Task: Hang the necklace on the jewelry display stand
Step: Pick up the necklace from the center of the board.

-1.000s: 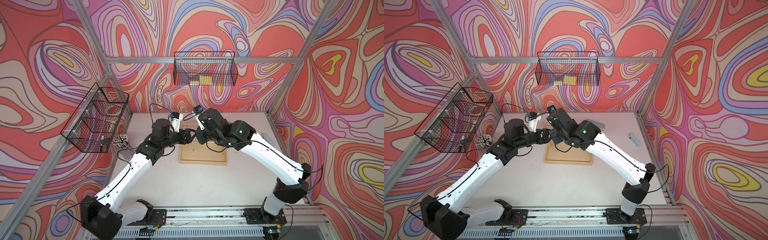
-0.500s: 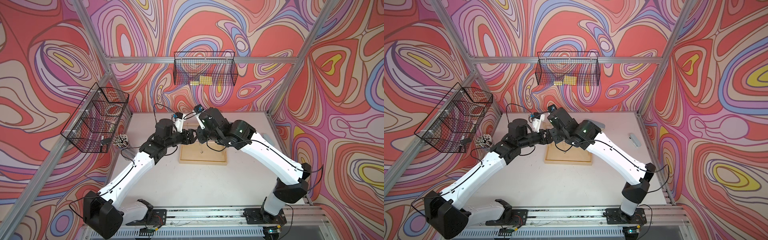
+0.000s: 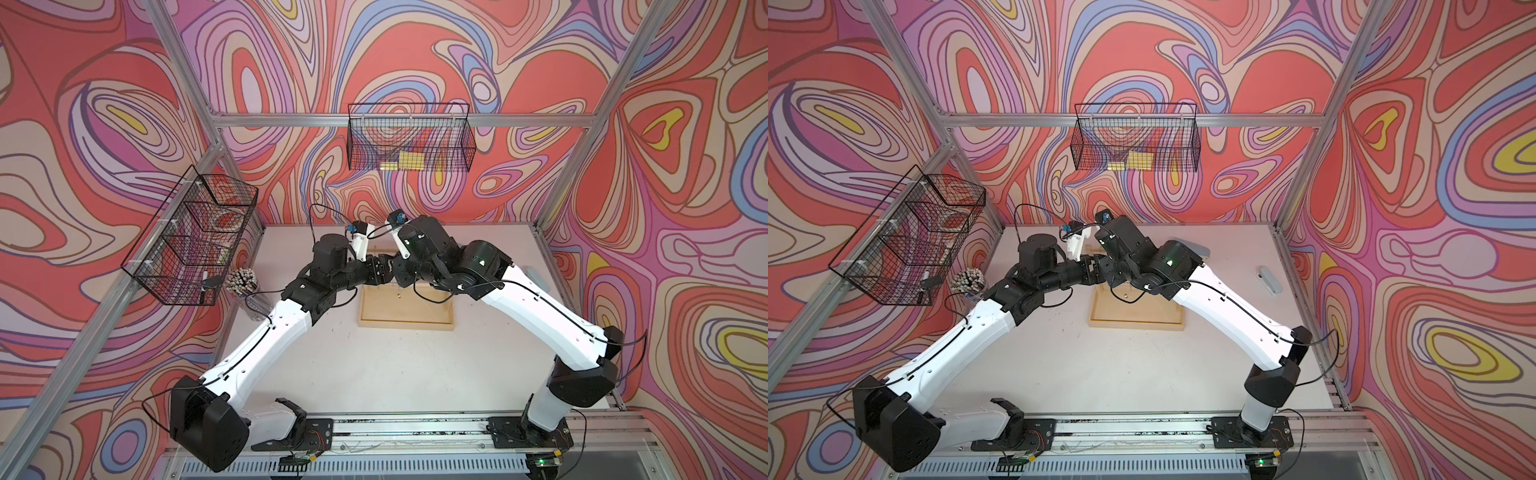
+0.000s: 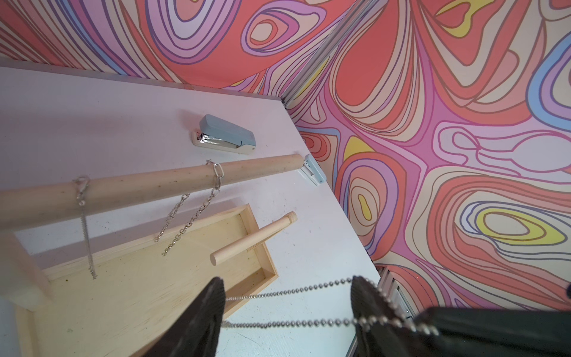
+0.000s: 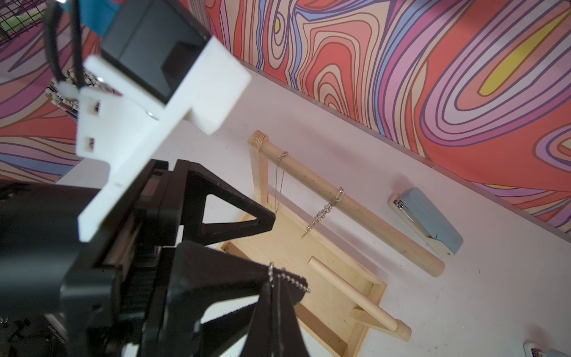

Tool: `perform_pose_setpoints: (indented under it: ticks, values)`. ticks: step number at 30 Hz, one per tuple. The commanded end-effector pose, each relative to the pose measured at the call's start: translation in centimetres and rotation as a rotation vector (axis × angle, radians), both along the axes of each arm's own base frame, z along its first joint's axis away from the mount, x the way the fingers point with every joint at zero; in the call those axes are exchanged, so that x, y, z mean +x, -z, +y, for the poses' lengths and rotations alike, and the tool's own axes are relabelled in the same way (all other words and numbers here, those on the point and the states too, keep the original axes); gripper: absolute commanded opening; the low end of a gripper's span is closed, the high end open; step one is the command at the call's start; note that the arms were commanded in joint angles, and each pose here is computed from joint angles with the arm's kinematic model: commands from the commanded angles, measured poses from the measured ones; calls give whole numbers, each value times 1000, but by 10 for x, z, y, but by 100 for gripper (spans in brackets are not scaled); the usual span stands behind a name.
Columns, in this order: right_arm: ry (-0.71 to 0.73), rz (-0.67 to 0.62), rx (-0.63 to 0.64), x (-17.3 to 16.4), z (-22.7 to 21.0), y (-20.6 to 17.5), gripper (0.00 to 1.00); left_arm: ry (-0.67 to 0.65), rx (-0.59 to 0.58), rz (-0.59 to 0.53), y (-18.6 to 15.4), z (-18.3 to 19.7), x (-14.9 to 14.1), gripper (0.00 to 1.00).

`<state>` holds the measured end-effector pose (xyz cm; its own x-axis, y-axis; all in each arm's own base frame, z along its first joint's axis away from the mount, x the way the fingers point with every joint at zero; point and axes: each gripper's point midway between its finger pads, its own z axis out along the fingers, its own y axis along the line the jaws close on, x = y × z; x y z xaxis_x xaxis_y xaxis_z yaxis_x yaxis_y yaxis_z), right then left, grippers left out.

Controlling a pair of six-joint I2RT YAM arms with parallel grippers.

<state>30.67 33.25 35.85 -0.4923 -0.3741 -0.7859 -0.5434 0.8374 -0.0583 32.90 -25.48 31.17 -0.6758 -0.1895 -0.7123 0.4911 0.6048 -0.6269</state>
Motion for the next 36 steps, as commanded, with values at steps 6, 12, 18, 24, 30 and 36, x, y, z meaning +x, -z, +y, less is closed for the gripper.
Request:
perform_pose_setpoints:
  ticks: [6, 12, 18, 24, 30, 36]
  values:
    - [8, -16, 35, -3, -6, -10, 0, 6, -20, -66, -23, -6, 7, 58]
    - [8, -24, 39, -2, -5, -12, 0, 31, -24, -75, -27, -12, 8, 54]
    - [20, -34, 41, 2, -10, -13, 0, 60, -16, -86, -32, -21, 5, 38]
    - [37, -32, 46, 9, -20, -9, 0, 79, 0, -93, -36, -26, 4, 10]
    - [69, -39, 66, 21, -36, -7, 0, 92, 6, -94, -40, -33, 6, 4]
    - [97, -48, 92, 36, -52, -6, 0, 121, 32, -102, -46, -47, 8, 0]
